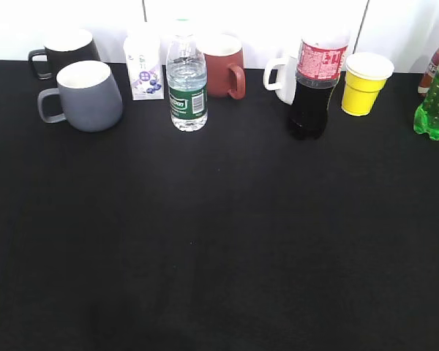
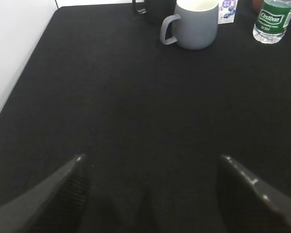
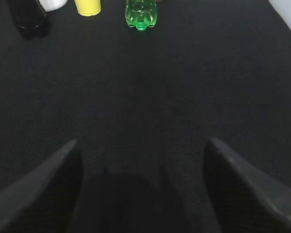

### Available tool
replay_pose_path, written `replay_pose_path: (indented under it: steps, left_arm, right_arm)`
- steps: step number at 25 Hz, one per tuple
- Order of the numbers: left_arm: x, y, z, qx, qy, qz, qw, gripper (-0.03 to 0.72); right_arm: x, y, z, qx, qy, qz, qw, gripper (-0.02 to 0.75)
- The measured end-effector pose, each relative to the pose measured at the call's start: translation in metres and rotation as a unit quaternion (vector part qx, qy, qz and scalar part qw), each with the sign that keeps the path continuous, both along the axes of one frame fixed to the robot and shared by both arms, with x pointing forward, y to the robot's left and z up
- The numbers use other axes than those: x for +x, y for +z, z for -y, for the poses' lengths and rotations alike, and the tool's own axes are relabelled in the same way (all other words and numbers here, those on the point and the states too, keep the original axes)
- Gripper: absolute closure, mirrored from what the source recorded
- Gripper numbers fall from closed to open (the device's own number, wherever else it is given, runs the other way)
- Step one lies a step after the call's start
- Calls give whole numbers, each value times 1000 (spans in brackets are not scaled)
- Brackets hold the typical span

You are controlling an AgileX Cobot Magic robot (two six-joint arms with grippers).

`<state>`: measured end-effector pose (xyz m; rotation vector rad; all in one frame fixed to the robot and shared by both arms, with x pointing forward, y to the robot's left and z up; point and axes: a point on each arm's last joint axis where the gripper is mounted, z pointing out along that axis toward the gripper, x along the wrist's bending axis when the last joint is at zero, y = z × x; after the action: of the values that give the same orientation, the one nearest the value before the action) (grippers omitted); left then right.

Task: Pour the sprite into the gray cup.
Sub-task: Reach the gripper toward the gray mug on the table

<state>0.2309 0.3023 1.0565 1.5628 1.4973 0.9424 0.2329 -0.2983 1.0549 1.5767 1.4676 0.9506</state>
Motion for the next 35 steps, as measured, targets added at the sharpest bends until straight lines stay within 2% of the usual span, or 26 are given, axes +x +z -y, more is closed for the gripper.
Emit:
replay_pose_path:
  steps: [5,8,9,11,14,16,17,20,22,25,31,35]
  left_arm:
    - [0,0,0,0,0,0,1000,76]
    - [0,1,1,-3,-2,3,1000,152]
    - [-1,6,1,-4,-2,19,1000,165]
    - [9,22,1,-4,-1,92,996,171]
    - [58,32,3,-6,-2,191,982,171]
    - [101,15,5,-9,-3,226,974,171]
    - [120,2,6,-5,-5,226,974,171]
    - [184,-35,9,-5,-7,186,982,171]
    - [211,-59,11,-9,-8,185,983,171]
    - [246,-102,17,-1,-36,140,989,173]
    - [328,-144,23,1,-50,120,991,179]
    - [365,-164,24,1,-50,119,992,214]
  right_arm:
    - [0,0,0,0,0,0,1000,146]
    - [0,0,0,0,0,0,1000,146]
    - [0,0,0,0,0,0,1000,146]
    - [0,0,0,0,0,0,1000,146]
    - [0,0,0,0,0,0,1000,146]
    - [0,0,0,0,0,0,1000,146]
    - [0,0,0,0,0,0,1000,146]
    - [0,0,0,2,2,0,1000,146]
    - [0,0,0,0,0,0,1000,146]
    - [0,0,0,0,0,0,1000,146]
    - [0,0,0,0,0,0,1000,146]
    - [0,0,0,0,0,0,1000,146]
